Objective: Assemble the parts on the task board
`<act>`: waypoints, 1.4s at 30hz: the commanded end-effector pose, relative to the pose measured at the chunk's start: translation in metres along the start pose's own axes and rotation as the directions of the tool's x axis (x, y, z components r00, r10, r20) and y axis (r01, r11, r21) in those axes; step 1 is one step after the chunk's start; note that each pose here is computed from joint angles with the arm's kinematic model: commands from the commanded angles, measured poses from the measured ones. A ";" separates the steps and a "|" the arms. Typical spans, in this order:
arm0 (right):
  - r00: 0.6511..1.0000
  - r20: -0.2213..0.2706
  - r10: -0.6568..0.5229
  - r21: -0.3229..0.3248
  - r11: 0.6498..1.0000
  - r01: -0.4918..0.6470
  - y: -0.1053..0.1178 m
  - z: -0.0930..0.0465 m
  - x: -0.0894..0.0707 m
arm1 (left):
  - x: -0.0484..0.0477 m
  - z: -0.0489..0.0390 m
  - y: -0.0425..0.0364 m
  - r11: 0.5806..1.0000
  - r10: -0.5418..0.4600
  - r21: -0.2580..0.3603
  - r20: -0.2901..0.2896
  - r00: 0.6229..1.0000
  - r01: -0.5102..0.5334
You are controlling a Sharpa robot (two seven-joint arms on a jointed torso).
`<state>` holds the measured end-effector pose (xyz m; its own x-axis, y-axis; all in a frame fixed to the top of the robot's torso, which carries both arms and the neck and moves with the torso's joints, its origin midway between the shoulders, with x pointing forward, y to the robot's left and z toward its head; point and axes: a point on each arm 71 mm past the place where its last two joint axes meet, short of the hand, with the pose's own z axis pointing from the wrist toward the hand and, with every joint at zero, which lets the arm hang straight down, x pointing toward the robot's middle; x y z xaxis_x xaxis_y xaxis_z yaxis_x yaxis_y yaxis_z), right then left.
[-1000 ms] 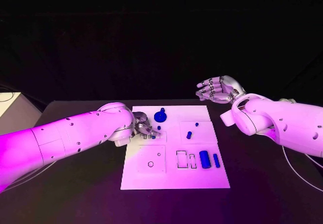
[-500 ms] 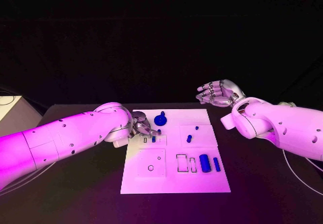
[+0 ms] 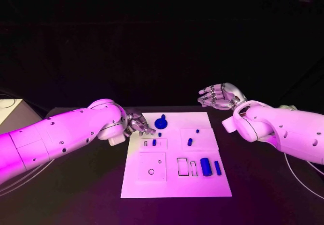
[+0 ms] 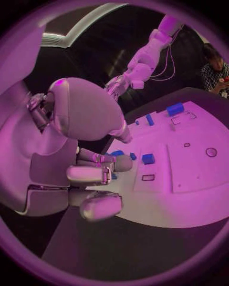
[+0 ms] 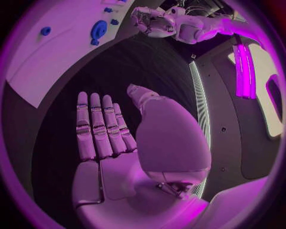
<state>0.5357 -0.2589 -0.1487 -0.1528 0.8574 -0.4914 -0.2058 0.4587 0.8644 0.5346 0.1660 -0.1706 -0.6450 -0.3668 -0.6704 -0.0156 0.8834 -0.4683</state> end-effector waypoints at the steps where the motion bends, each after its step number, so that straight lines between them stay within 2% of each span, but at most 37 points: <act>1: 1.000 -0.012 0.010 -0.014 1.000 -0.010 0.000 0.001 0.000 | -0.0042 0.0012 0.0010 0.999 -0.032 0.023 -0.003 0.999 0.032; 9: 1.000 -0.011 0.008 -0.011 1.000 -0.008 -0.002 0.001 -0.001 | -0.0146 0.0050 0.0079 0.998 -0.057 0.017 0.032 0.998 0.056; 12: 1.000 -0.009 0.007 -0.010 1.000 -0.007 -0.002 0.001 -0.002 | -0.0170 0.0055 0.0060 0.997 -0.066 0.049 0.050 0.997 0.064; 16: 1.000 -0.006 0.004 -0.008 1.000 -0.004 -0.003 0.001 -0.004 | -0.0196 0.0050 -0.0012 0.993 -0.054 0.109 0.103 0.993 0.043; 19: 1.000 -0.006 0.003 -0.008 1.000 -0.003 -0.004 0.000 -0.005 | -0.0216 0.0058 -0.0030 0.993 -0.041 0.119 0.135 0.990 0.025; 23: 1.000 -0.004 0.002 -0.006 1.000 -0.002 -0.004 0.000 -0.006 | -0.0241 0.0086 -0.0008 0.995 -0.030 0.094 0.151 0.988 0.016; 32: 1.000 0.002 -0.001 -0.004 1.000 0.001 -0.005 0.000 -0.007 | -0.0311 0.0159 0.0100 1.000 -0.022 0.018 0.160 0.987 0.020; 42: 1.000 0.007 -0.005 -0.002 1.000 0.005 -0.006 0.002 -0.008 | -0.0337 0.0246 0.0171 0.999 -0.013 -0.044 0.105 0.994 0.018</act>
<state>0.5397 -0.2692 -0.1505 -0.1383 0.8574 -0.4957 -0.1971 0.4667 0.8622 0.5748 0.1868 -0.1680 -0.5195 -0.4364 -0.7346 -0.0563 0.8754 -0.4802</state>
